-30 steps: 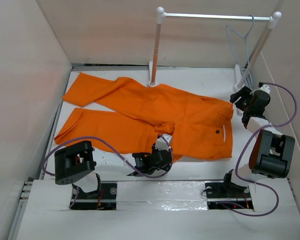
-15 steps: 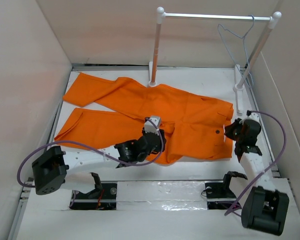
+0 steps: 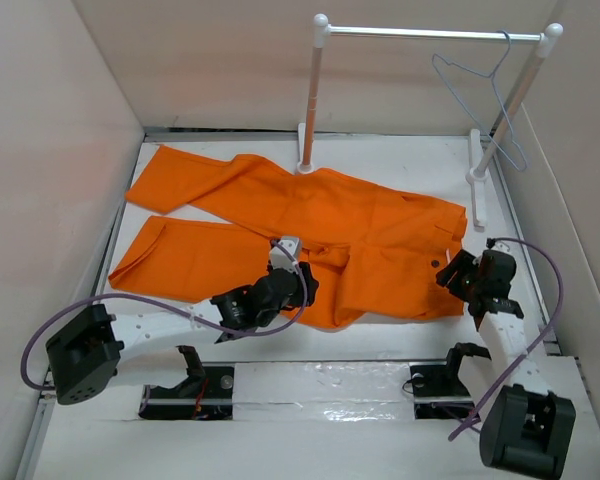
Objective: Place the trousers on the hanger
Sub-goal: Flatten out the trousers at the center of the board.
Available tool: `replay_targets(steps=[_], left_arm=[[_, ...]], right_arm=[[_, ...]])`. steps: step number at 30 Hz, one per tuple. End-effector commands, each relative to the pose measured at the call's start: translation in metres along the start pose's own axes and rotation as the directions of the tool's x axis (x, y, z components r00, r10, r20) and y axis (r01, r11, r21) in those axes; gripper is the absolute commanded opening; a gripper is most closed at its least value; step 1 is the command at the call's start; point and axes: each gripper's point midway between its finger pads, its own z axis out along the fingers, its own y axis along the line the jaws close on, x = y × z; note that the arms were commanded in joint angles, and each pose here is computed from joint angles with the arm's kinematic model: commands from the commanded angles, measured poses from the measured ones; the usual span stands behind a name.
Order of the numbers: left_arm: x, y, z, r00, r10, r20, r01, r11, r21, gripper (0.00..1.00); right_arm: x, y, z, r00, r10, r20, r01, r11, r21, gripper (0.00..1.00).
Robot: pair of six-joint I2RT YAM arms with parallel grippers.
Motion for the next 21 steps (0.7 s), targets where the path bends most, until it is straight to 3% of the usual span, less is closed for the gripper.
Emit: replay_targets(steps=[1,6,7,10,17,18,21], left_arm=[[-0.019,-0.015,-0.008,0.996,-0.059,0.066,0.053,0.995,0.087,0.4],[-0.027,-0.028,-0.018,0.996,-0.053,0.069,0.041,0.986,0.16,0.4],[-0.028,-0.029,-0.019,0.996,-0.053,0.072,0.041,0.985,0.168,0.4],[-0.028,-0.028,-0.018,0.996,-0.053,0.074,0.04,0.985,0.168,0.4],[-0.018,-0.026,-0.008,0.996,-0.061,0.062,0.052,0.987,0.149,0.4],[-0.014,-0.025,-0.005,0.997,-0.058,0.053,0.05,0.989,0.141,0.4],[-0.013,-0.026,-0.001,0.997,-0.066,0.048,0.059,0.989,0.134,0.4]], right_arm=[[-0.009,-0.006,0.008,1.0,0.012,-0.007,-0.011,0.999,0.044,0.61],[-0.026,0.025,0.037,1.0,0.014,-0.021,-0.016,0.993,-0.115,0.6],[-0.014,0.019,0.048,0.996,0.022,-0.091,-0.03,0.995,-0.09,0.6],[-0.031,0.03,0.068,0.994,-0.009,-0.113,-0.006,0.991,-0.132,0.6],[-0.081,0.069,0.1,1.0,0.002,-0.029,-0.009,0.966,-0.257,0.56],[-0.078,0.075,0.106,0.998,-0.003,-0.059,-0.013,0.962,-0.272,0.55],[-0.109,0.096,0.097,0.999,-0.037,0.004,0.036,0.955,-0.296,0.56]])
